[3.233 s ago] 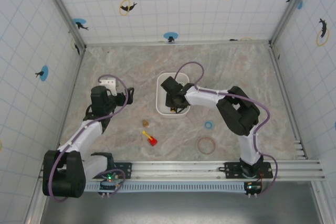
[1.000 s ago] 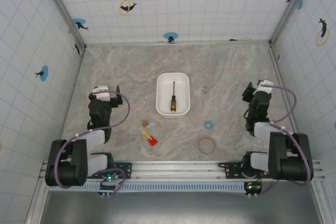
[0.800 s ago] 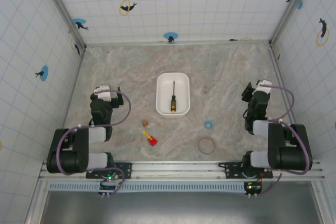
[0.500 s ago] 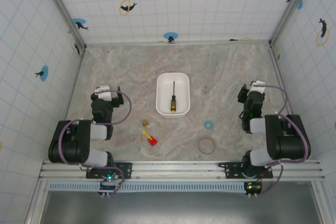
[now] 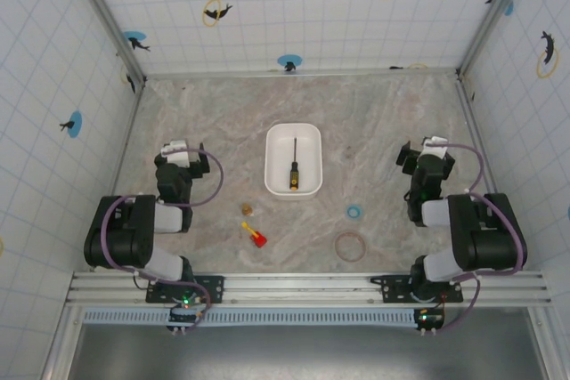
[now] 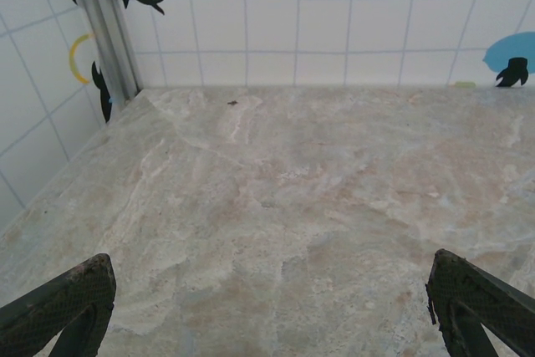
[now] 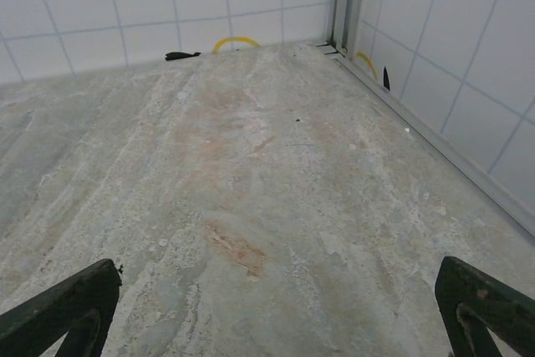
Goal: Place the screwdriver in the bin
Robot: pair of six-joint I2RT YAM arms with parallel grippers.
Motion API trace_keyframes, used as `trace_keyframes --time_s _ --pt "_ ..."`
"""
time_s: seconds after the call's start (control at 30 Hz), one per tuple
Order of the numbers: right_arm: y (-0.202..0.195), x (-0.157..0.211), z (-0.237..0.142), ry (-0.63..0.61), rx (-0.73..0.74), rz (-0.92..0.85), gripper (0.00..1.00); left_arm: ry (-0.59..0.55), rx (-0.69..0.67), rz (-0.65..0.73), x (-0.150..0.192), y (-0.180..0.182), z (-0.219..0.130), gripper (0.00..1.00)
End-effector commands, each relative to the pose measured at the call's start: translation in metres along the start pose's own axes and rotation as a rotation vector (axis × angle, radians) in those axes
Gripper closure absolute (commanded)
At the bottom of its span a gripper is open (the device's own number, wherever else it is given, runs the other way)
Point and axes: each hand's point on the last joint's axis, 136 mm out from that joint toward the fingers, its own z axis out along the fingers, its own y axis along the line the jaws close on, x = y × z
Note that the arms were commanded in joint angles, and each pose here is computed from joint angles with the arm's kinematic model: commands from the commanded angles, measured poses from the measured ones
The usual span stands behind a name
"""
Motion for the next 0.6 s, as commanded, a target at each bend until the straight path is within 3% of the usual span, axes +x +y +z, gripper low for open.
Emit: trace_keyframes --time_s 0.0,0.57 --pt "0.0011 -0.0185 0.0053 -0.048 0.002 0.021 0.01 -0.016 0.000 -0.004 -0.0062 0.0019 0.0046 0.03" --pt "0.0012 -0.0186 0.0051 -0.049 0.001 0.021 0.01 -0.017 -0.001 -0.002 -0.0063 0.0019 0.0045 0.02"
